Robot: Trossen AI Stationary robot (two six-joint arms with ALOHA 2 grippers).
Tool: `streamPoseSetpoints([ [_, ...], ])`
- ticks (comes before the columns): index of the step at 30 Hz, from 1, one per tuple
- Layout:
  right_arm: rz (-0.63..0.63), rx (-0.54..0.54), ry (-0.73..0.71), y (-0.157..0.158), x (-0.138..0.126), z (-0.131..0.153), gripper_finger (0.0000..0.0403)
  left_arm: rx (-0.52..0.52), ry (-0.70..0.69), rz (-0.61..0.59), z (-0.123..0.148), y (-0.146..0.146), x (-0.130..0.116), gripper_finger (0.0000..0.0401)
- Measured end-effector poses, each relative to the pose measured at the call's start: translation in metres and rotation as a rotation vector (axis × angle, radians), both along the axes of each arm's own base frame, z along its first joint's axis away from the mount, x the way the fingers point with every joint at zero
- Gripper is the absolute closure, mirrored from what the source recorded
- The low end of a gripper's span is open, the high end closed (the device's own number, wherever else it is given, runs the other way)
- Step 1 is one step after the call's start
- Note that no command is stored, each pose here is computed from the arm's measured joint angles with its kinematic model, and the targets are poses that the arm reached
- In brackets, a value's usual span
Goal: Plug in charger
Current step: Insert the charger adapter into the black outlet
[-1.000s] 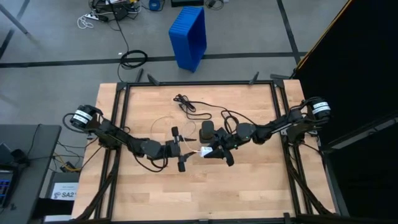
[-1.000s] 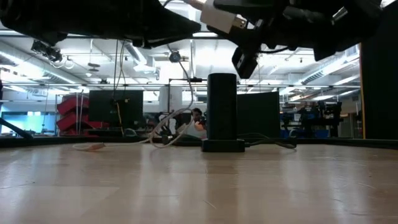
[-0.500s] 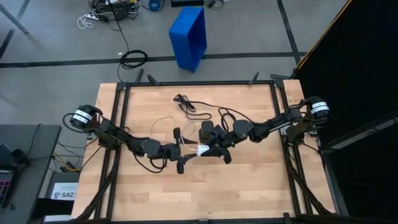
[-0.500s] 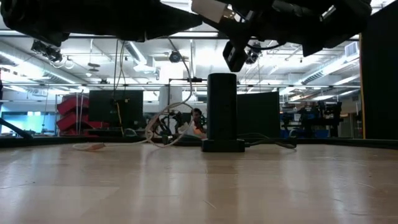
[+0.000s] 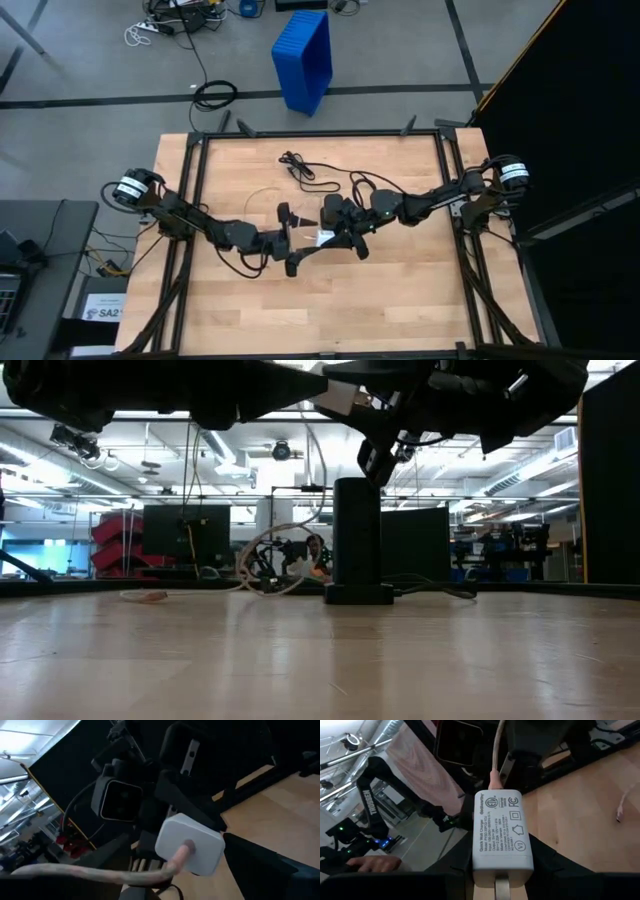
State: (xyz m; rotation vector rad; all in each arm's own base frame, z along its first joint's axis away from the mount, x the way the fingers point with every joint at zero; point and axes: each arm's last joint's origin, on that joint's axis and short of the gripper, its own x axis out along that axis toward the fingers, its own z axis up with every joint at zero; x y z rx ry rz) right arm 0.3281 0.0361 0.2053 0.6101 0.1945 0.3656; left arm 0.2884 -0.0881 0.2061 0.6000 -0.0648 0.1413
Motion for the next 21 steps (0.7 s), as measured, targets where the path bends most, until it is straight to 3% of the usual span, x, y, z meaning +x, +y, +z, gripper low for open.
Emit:
streamPoseSetpoints([
  [15, 0.025, 0.020, 0.029, 0.001, -0.001, -0.002, 0.0315, 0.068, 0.114, -0.062, 0.007, -0.006, 0.015, 0.0109],
  [21, 0.037, 0.026, 0.033, 0.001, -0.001, -0.002, 0.0315, 0.074, 0.132, -0.078, 0.005, -0.006, 0.016, 0.0152],
])
